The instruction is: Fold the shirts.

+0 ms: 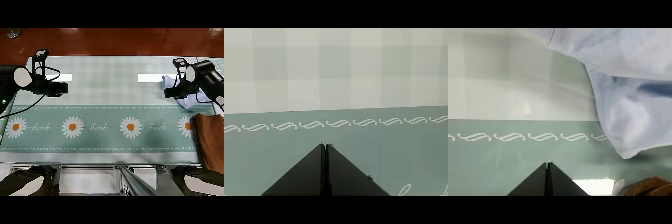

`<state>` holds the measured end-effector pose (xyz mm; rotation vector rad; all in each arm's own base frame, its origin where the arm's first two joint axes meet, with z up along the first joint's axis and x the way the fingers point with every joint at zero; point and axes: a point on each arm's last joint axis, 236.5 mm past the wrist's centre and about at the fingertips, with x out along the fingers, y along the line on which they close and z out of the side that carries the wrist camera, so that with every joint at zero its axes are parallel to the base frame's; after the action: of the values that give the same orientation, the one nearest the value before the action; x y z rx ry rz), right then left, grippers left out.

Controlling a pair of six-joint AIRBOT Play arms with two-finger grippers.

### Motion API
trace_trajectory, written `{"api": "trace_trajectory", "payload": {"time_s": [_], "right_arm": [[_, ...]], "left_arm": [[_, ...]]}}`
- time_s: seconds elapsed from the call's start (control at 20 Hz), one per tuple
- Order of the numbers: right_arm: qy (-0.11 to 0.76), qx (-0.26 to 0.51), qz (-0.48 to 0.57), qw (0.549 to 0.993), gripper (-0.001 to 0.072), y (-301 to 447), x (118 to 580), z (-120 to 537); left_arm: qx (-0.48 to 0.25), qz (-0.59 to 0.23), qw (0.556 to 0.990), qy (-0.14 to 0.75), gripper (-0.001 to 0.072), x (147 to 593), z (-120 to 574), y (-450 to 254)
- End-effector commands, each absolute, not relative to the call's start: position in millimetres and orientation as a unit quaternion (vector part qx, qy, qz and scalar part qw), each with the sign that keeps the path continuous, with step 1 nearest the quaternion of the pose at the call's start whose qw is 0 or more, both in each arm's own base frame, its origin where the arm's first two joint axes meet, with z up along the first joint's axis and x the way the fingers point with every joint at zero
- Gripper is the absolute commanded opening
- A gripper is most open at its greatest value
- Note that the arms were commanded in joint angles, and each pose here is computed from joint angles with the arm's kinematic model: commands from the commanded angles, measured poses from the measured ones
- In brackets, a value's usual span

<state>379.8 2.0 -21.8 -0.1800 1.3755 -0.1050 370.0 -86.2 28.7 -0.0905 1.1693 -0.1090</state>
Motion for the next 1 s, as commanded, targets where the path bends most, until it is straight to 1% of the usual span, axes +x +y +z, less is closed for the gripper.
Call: {"api": "trace_trajectory", "payload": {"time_s": [0.0, 0.6, 0.65, 0.8, 0.95], "right_arm": [[0.634, -0.083, -0.048, 0.767, 0.0022, 2.2, 379.6, -22.1], [0.634, -0.082, -0.048, 0.767, 0.0022, 2.3, 379.5, -22.2], [0.63, -0.078, -0.045, 0.771, 0.0022, 4.9, 382.0, -22.0], [0.589, -0.068, -0.031, 0.804, 0.0022, 13.9, 406.0, -17.1], [0.564, -0.066, -0.026, 0.822, 0.0023, 16.6, 419.9, -12.7]], "left_arm": [[-0.043, -0.051, 0.831, 0.552, 0.0023, 370.1, 28.5, -85.8], [-0.043, -0.051, 0.831, 0.552, 0.0023, 370.1, 28.5, -85.8], [-0.043, -0.051, 0.832, 0.551, 0.0023, 370.2, 28.5, -85.9], [-0.043, -0.051, 0.832, 0.55, 0.0023, 370.7, 28.7, -85.9], [-0.051, -0.056, 0.861, 0.502, 0.0023, 394.4, 40.8, -89.7]]}}
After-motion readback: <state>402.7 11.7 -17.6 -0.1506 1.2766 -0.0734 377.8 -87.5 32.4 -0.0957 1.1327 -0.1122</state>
